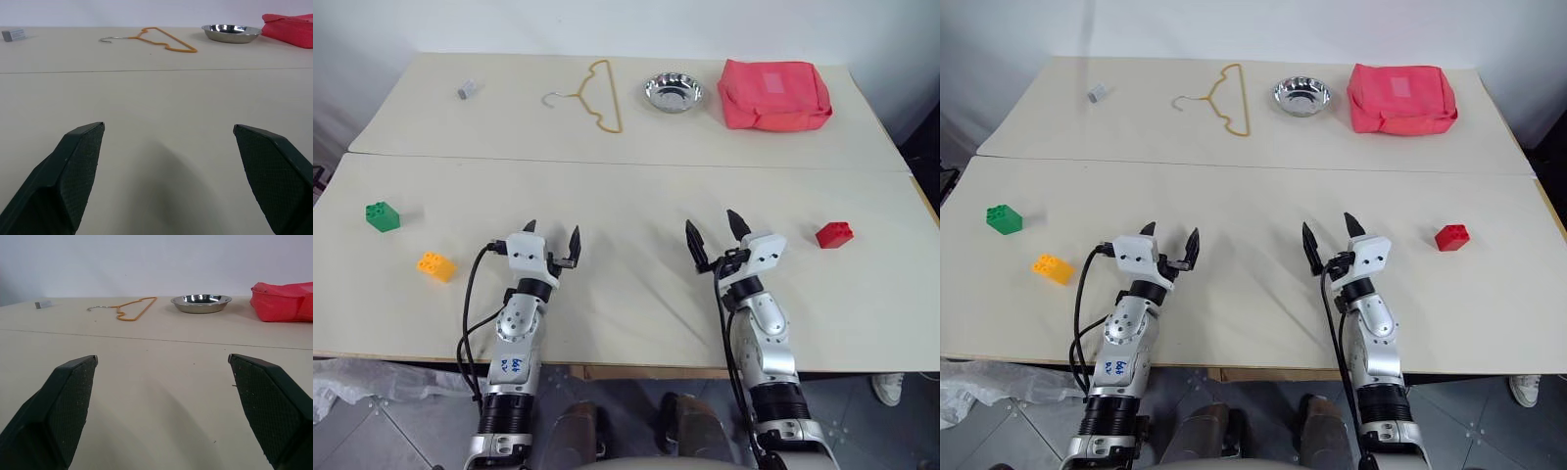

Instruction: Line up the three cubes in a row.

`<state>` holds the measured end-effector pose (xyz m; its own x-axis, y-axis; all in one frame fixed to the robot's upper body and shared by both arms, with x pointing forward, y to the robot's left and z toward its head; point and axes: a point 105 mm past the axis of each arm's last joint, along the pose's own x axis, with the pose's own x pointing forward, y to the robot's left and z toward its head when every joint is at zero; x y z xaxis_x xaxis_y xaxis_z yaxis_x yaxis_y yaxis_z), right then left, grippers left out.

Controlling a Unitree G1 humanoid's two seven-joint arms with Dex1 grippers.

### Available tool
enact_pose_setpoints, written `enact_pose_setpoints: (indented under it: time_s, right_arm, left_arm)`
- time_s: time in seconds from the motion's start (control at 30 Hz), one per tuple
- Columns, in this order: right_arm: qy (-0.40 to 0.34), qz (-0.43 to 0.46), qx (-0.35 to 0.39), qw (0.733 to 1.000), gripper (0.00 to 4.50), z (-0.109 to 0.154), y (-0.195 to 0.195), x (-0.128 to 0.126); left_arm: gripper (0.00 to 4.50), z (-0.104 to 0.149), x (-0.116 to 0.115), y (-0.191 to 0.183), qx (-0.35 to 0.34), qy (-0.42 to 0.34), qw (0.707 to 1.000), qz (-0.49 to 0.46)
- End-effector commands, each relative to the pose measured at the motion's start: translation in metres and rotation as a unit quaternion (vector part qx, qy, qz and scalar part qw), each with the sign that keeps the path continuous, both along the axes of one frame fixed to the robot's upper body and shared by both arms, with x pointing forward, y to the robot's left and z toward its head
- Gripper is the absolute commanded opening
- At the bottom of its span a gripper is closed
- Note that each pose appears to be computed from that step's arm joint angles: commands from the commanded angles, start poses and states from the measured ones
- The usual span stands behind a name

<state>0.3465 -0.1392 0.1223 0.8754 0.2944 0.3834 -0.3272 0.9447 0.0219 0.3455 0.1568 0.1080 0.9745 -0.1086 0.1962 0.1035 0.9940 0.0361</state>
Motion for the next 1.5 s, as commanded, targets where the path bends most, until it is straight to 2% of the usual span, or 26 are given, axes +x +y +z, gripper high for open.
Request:
enact_pose_setpoints:
  time_s: [0.03,0.17,0.3,0.37,0.47,0.57,0.67,0.8,0.9,0.97,1.0,1.1,1.3,1.5]
  right_arm:
    - [-0.025,-0.003,0.005,1.0,4.5,0.012,-0.005,-0.004]
    - [-0.033,-0.005,0.005,0.999,4.5,0.018,-0.011,-0.009]
    - [-0.053,0.037,0.013,0.998,4.5,0.035,-0.01,-0.023]
    - [-0.056,0.077,0.009,0.995,4.5,0.044,-0.008,-0.036]
    - [-0.037,0.105,-0.024,0.993,4.5,0.053,-0.03,-0.068]
    - [-0.007,0.063,-0.059,0.996,4.5,0.056,-0.067,-0.089]
    - [0.024,0.001,-0.085,0.996,4.5,0.055,-0.107,-0.106]
    - [0.079,-0.109,-0.079,0.988,4.5,0.038,-0.172,-0.127]
    - [0.108,-0.142,-0.074,0.981,4.5,0.024,-0.195,-0.135]
    - [0.132,-0.14,-0.083,0.978,4.5,0.017,-0.197,-0.13]
    - [0.155,-0.143,-0.062,0.976,4.5,0.013,-0.198,-0.124]
    - [0.173,-0.118,-0.067,0.976,4.5,0.016,-0.19,-0.109]
    - [0.187,-0.122,-0.072,0.972,4.5,0.03,-0.197,-0.074]
    - [0.205,-0.153,-0.089,0.963,4.5,0.028,-0.215,-0.037]
  left_arm:
    - [4.49,0.008,-0.001,0.013,0.004,-0.015,0.999,0.028]
    - [4.49,0.018,-0.001,0.007,-0.02,-0.034,0.999,-0.014]
    - [4.49,0.032,-0.012,-0.019,-0.042,-0.063,0.985,-0.156]
    - [4.49,0.031,-0.019,-0.035,-0.004,-0.06,0.97,-0.236]
    - [4.49,0.031,-0.045,-0.068,0.087,-0.059,0.902,-0.42]
    - [4.49,0.027,-0.059,-0.075,0.12,-0.045,0.849,-0.513]
    - [4.49,0.023,-0.066,-0.074,0.153,-0.038,0.808,-0.567]
    - [4.49,0.027,-0.067,-0.073,0.16,-0.041,0.782,-0.6]
    - [4.49,0.027,-0.066,-0.076,0.162,-0.044,0.779,-0.604]
    - [4.49,0.027,-0.067,-0.079,0.16,-0.046,0.776,-0.608]
    - [4.49,0.026,-0.068,-0.081,0.159,-0.045,0.775,-0.61]
    - [4.49,0.021,-0.075,-0.083,0.165,-0.038,0.771,-0.614]
    - [4.49,0.019,-0.079,-0.08,0.17,-0.041,0.781,-0.6]
    - [4.49,0.016,-0.081,-0.081,0.175,-0.039,0.789,-0.588]
